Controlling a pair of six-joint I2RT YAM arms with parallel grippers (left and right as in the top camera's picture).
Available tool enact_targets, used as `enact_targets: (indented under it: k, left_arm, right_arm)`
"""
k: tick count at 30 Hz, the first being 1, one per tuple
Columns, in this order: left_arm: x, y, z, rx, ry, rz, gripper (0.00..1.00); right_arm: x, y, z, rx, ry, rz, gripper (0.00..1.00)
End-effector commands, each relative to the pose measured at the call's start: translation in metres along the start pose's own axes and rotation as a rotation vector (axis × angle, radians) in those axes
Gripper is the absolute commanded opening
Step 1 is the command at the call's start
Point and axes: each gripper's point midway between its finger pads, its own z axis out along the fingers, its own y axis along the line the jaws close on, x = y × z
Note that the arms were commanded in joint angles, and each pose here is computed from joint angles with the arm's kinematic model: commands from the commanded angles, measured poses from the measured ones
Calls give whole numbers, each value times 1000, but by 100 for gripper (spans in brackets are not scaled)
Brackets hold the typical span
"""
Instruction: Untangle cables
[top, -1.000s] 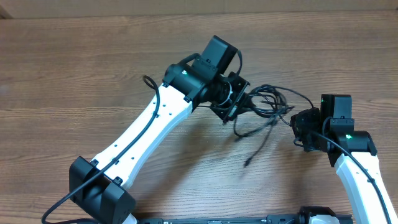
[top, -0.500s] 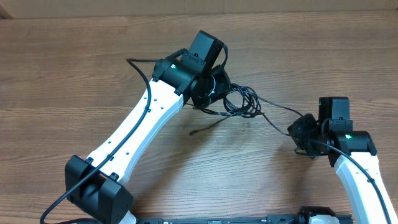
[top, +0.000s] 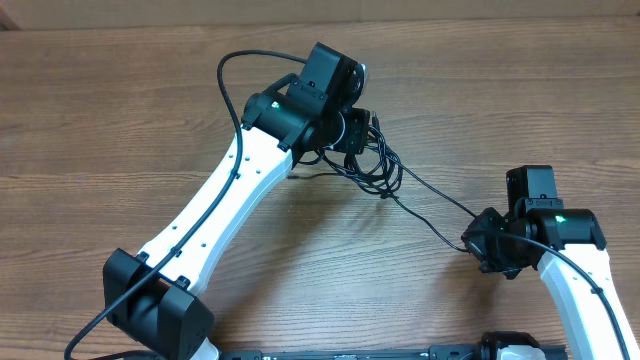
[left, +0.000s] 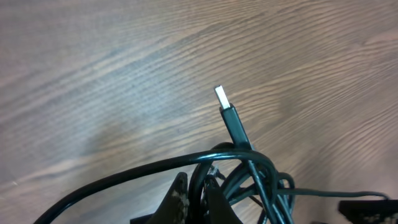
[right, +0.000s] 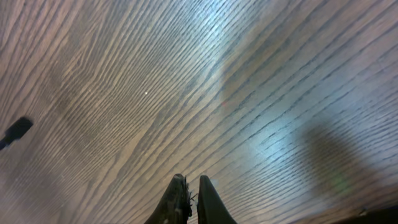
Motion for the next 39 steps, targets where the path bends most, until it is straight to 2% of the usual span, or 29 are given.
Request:
enact_targets:
  k: [1, 6, 13, 17, 20, 22, 23, 24, 25, 26, 27, 29, 34, 39]
  left_arm:
    - [-43, 55, -34, -280, -181, 101, 4]
    - [-75, 76, -51, -442, -326, 103, 4]
    - [-109, 65, -62, -415, -484, 91, 4]
    - [-99, 53, -52, -330, -432, 100, 4]
    - [-77, 37, -38, -209, -322, 108, 4]
    - [-64, 34, -34, -185, -267, 109, 4]
    - [-58, 35, -32, -180, -241, 108, 4]
    - [-50, 34, -30, -171, -203, 106, 4]
    - [-38, 36, -28, -168, -154, 103, 4]
    - [-29, 37, -27, -168, -114, 99, 4]
    - [-20, 38, -26, -168, -79, 95, 5]
    - [-5, 41, -26, -177, -15, 88, 9]
    - [17, 49, -28, -206, 75, 76, 10]
    - [31, 54, -30, -227, 130, 68, 12]
  right_arm:
    - [-17, -21, -5, 106, -97, 23, 4]
    - [-21, -23, -6, 123, -122, 23, 4]
    - [-25, -23, -6, 125, -140, 22, 4]
    - [-28, -21, -6, 115, -150, 22, 4]
    - [-29, -20, -7, 109, -157, 21, 5]
    - [-30, -19, -7, 106, -159, 21, 6]
    - [-30, -19, -7, 106, -160, 21, 14]
    - [-30, -18, -7, 104, -161, 20, 47]
    - [-30, -18, -7, 104, -160, 20, 70]
    - [-28, -16, -6, 94, -149, -1, 89]
    - [-27, -14, -6, 84, -139, -19, 100]
    - [-20, -5, -4, 36, -94, -90, 100]
    - [0, 15, -4, -88, 10, -216, 100]
    - [39, 48, -16, -339, 176, -418, 100]
